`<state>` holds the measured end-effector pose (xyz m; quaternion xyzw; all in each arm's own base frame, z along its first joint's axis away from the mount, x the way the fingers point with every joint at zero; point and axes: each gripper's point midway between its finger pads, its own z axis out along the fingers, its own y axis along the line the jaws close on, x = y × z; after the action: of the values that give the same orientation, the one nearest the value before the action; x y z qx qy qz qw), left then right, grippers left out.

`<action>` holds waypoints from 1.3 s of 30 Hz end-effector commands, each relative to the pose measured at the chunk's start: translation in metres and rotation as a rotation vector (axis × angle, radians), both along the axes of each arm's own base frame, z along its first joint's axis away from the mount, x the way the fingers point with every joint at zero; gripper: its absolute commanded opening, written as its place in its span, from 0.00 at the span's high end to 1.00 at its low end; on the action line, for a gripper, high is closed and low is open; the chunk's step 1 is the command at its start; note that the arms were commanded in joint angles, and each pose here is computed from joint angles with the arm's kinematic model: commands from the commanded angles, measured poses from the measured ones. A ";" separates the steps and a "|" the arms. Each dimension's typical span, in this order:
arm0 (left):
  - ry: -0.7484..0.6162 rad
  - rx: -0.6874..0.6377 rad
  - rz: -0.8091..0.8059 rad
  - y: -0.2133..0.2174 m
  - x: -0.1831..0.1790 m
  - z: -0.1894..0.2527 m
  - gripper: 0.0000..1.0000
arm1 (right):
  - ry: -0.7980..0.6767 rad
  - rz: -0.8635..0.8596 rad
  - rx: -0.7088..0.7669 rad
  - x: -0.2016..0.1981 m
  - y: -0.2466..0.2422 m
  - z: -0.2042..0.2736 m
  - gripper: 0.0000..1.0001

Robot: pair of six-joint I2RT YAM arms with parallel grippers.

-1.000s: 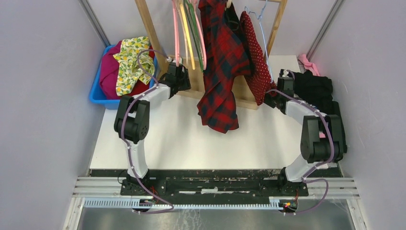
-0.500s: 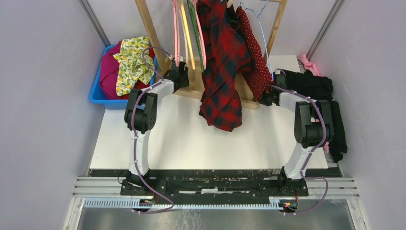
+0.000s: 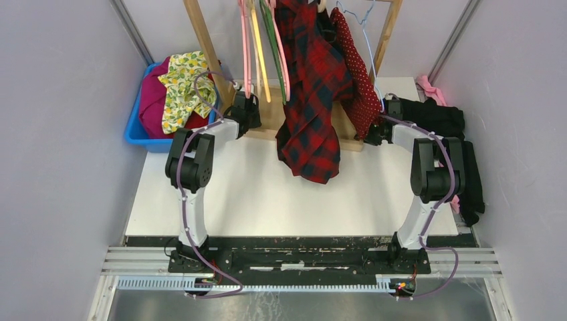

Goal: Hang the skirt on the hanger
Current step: Move the clothesline to the center of the board.

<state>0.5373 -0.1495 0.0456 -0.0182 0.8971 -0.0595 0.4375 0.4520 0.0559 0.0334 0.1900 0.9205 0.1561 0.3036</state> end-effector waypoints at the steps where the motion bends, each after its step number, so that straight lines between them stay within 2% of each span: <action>1: 0.182 0.016 -0.050 -0.003 -0.053 -0.044 0.62 | -0.040 -0.101 0.014 0.025 -0.025 -0.004 0.80; 16: 0.200 -0.055 -0.192 -0.065 -0.109 -0.043 0.62 | -0.090 -0.226 0.123 0.054 -0.079 0.002 0.79; 18: 0.190 -0.067 -0.196 -0.068 -0.114 -0.040 0.62 | -0.097 -0.219 0.142 0.057 -0.079 0.006 0.75; 20: 0.172 -0.087 -0.183 -0.067 -0.112 -0.031 0.56 | -0.109 -0.215 0.160 0.053 -0.077 0.015 0.71; 24: 0.135 -0.131 -0.193 -0.068 -0.103 -0.002 0.51 | -0.155 -0.225 0.160 0.034 -0.081 0.043 0.54; 28: 0.089 -0.154 -0.181 -0.064 -0.098 0.030 0.50 | -0.203 -0.247 0.134 0.005 -0.087 0.077 0.44; 32: 0.053 -0.156 -0.158 -0.056 -0.099 0.052 0.50 | -0.234 -0.259 0.083 -0.028 -0.092 0.108 0.40; 39: 0.017 -0.172 -0.123 -0.043 -0.112 0.075 0.49 | -0.305 -0.213 -0.001 -0.092 -0.084 0.170 0.38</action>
<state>0.4313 -0.1987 0.0942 0.0248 0.9020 -0.1506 0.4039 0.3968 -0.0327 0.1836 0.2804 0.8300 0.1711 0.4508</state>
